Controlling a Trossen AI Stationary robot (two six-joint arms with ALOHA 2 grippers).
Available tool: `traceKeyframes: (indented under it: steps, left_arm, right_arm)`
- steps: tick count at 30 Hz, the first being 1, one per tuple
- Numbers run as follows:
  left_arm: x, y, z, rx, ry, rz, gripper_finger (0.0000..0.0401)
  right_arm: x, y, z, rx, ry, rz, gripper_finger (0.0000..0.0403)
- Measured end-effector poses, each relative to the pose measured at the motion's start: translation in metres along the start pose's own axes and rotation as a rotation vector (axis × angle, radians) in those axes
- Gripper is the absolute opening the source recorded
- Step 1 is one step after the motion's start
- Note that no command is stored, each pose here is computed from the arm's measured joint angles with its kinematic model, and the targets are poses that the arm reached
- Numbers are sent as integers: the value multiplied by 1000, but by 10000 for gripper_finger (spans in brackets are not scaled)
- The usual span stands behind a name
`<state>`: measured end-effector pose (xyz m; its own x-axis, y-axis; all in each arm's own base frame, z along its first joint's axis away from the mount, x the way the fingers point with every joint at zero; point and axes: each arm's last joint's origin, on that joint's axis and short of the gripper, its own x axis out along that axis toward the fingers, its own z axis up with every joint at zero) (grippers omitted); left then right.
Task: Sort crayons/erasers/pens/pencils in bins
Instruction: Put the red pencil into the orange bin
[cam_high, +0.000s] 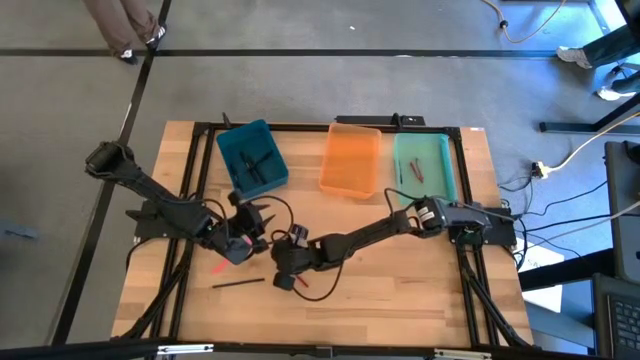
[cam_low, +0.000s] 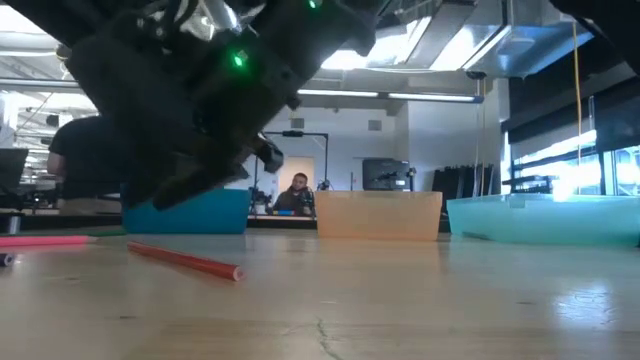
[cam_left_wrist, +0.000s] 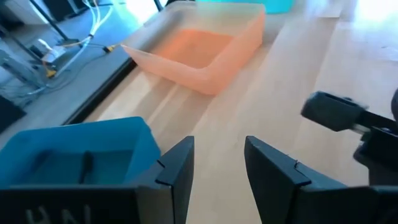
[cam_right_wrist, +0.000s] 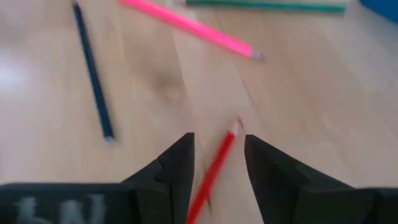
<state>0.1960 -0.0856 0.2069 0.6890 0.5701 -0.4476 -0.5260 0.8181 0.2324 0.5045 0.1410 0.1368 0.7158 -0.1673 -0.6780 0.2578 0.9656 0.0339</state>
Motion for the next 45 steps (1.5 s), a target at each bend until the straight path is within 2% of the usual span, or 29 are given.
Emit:
traceKeyframes:
  steps: [5, 11, 14, 20, 22, 27, 31, 37, 40, 45]
  left_arm:
    - [0, 2, -1, 19, -11, 31, 135]
    - [2, 4, -1, 27, -6, 60, 135]
    - [3, 5, -1, 25, -3, 61, 135]
    - [3, 6, -3, 44, 11, 66, 135]
    - [3, 6, -3, 44, 12, 67, 135]
    - [3, 7, -4, 52, 18, 70, 135]
    - [3, 8, -6, 55, 31, 79, 135]
    - [2, 11, -9, 42, 49, 93, 135]
    - [2, 11, -10, 42, 54, 96, 135]
    - [2, 12, -10, 37, 56, 98, 135]
  right_arm:
    - [16, 0, -19, 28, 76, 19, 145]
    - [22, 0, -28, 39, 133, 22, 135]
    - [22, -1, -30, 32, 144, 12, 105]
    - [22, -3, -32, 20, 175, -2, 17]
    - [21, -3, -33, 11, 187, -3, 15]
    - [17, -3, -30, -14, 191, -1, 43]
    - [4, -6, -24, -53, 215, -10, 35]
    - [-24, -17, -16, -140, 280, -153, 15]
    - [-38, -27, -11, -174, 302, -257, 14]
    - [-60, -43, 2, -204, 320, -358, 14]
